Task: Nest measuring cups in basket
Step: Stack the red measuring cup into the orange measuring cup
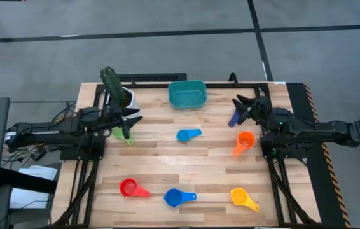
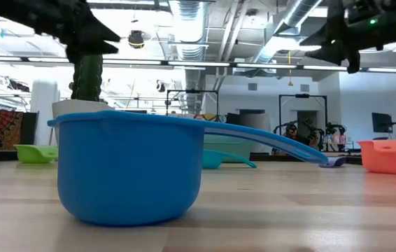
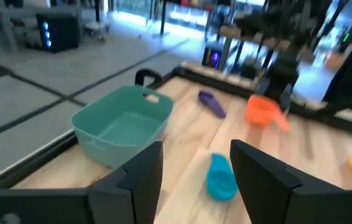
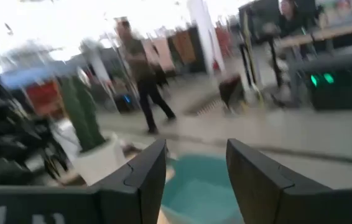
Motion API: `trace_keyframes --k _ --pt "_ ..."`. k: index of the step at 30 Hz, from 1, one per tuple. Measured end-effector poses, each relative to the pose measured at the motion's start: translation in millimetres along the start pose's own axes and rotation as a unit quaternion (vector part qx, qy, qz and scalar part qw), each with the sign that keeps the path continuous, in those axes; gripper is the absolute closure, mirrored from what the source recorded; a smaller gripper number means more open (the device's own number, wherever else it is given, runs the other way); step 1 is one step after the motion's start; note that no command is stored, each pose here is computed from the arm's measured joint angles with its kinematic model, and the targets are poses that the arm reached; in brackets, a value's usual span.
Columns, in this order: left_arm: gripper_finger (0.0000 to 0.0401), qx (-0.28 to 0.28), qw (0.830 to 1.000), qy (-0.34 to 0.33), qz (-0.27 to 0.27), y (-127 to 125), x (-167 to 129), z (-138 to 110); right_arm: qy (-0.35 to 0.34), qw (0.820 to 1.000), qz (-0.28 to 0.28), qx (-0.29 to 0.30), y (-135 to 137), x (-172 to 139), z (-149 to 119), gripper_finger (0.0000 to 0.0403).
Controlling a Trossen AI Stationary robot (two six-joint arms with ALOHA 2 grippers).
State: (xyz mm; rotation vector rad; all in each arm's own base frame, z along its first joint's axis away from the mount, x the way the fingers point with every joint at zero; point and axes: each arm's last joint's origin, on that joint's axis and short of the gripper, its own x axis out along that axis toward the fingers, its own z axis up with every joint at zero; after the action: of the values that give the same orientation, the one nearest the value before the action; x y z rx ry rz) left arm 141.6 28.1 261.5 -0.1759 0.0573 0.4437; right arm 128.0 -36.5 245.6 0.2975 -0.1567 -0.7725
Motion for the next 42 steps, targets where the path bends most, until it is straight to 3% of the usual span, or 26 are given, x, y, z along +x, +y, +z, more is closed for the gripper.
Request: trace_keyframes --k 4,8,18,24,29,34,38,42 --pt "0.0223 0.015 0.998 0.056 0.01 -5.3 22.4 -9.6 0.09 0.995 -0.044 -0.019 3.7 11.3 1.7 0.0217" --pt "0.0223 0.02 0.996 0.088 0.02 -9.2 41.9 -20.5 0.164 0.984 -0.048 -0.041 10.9 19.6 -1.6 0.0229" --pt "0.0223 0.006 0.995 0.098 0.033 -14.0 68.2 -36.3 0.238 0.966 -0.052 -0.082 18.7 29.7 -21.1 0.0256" --pt "0.0223 -0.013 0.988 0.152 0.016 -15.9 79.8 -55.3 0.254 0.958 -0.062 -0.114 18.9 39.4 -31.3 0.0272" --pt "0.0223 -0.076 0.97 0.231 0.029 -14.4 81.9 -75.4 0.249 0.954 -0.056 -0.155 21.8 52.6 -39.0 0.0278" --pt "0.0223 -0.126 0.961 0.241 0.043 -14.9 82.0 -79.0 0.227 0.952 -0.049 -0.198 23.4 68.1 -43.6 0.0281" --pt "0.0223 -0.106 0.967 0.231 0.012 -22.2 81.9 -77.1 0.223 0.95 -0.056 -0.21 20.8 75.6 -46.2 0.028" --pt "0.0223 -0.076 0.972 0.22 -0.021 -32.0 80.3 -75.7 0.23 0.954 -0.066 -0.179 19.6 74.7 -47.8 0.0281"
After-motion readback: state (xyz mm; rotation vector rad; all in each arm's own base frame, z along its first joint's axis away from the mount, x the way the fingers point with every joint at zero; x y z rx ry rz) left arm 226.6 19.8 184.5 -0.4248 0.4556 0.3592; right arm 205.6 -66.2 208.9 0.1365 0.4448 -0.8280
